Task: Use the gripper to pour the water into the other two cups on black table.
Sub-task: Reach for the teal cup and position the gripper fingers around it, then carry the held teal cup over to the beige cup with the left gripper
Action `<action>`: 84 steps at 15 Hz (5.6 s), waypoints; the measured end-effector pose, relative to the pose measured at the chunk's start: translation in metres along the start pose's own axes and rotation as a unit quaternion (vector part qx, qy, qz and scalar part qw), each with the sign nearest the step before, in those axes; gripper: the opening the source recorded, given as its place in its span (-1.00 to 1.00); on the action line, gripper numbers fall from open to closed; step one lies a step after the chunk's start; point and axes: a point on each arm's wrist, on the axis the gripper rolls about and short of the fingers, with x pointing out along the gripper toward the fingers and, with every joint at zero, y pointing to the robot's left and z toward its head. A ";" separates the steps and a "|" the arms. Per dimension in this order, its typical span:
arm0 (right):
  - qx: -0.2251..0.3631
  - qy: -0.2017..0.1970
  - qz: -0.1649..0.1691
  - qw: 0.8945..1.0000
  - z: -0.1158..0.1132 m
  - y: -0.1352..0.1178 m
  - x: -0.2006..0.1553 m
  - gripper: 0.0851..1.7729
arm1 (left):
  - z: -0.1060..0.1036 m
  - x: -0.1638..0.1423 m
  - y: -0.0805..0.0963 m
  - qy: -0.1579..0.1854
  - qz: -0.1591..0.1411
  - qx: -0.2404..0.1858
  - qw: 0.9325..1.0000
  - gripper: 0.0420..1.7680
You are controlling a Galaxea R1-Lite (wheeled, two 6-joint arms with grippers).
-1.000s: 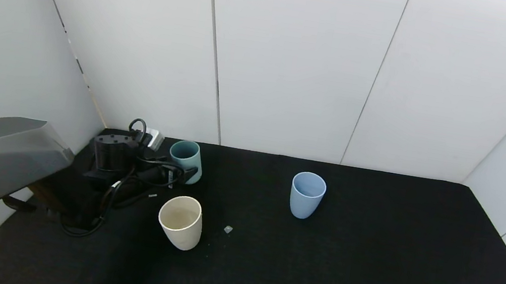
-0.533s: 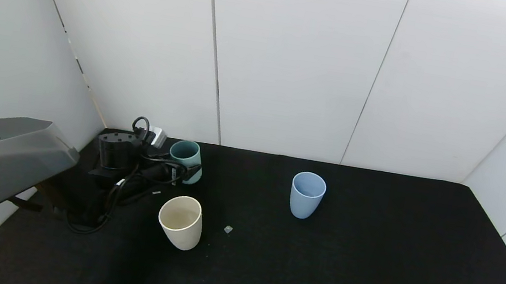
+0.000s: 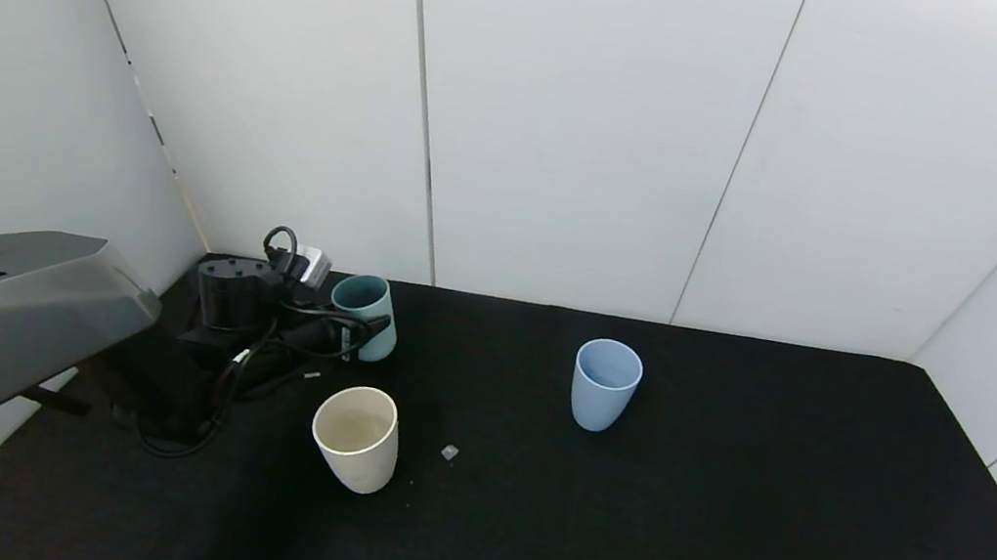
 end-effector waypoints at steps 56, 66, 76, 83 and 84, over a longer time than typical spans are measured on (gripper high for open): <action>0.000 0.000 0.000 1.000 0.000 0.000 0.000 0.93 | 0.059 -0.202 -0.055 0.171 -0.064 0.250 0.951 0.25; 0.000 0.000 0.000 1.000 0.000 0.000 0.000 0.93 | 0.070 -0.180 -0.073 0.203 -0.050 0.334 0.919 0.25; 0.000 0.000 0.000 1.000 0.000 0.000 0.000 0.93 | 0.074 -0.170 -0.077 0.237 -0.037 0.395 0.887 0.25; 0.000 0.000 0.000 1.000 0.000 0.000 0.000 0.93 | 0.080 -0.167 -0.086 0.259 -0.039 0.440 0.859 0.25; 0.000 0.000 0.000 1.000 0.000 0.000 0.000 0.93 | 0.082 -0.166 -0.087 0.260 -0.039 0.448 0.855 0.25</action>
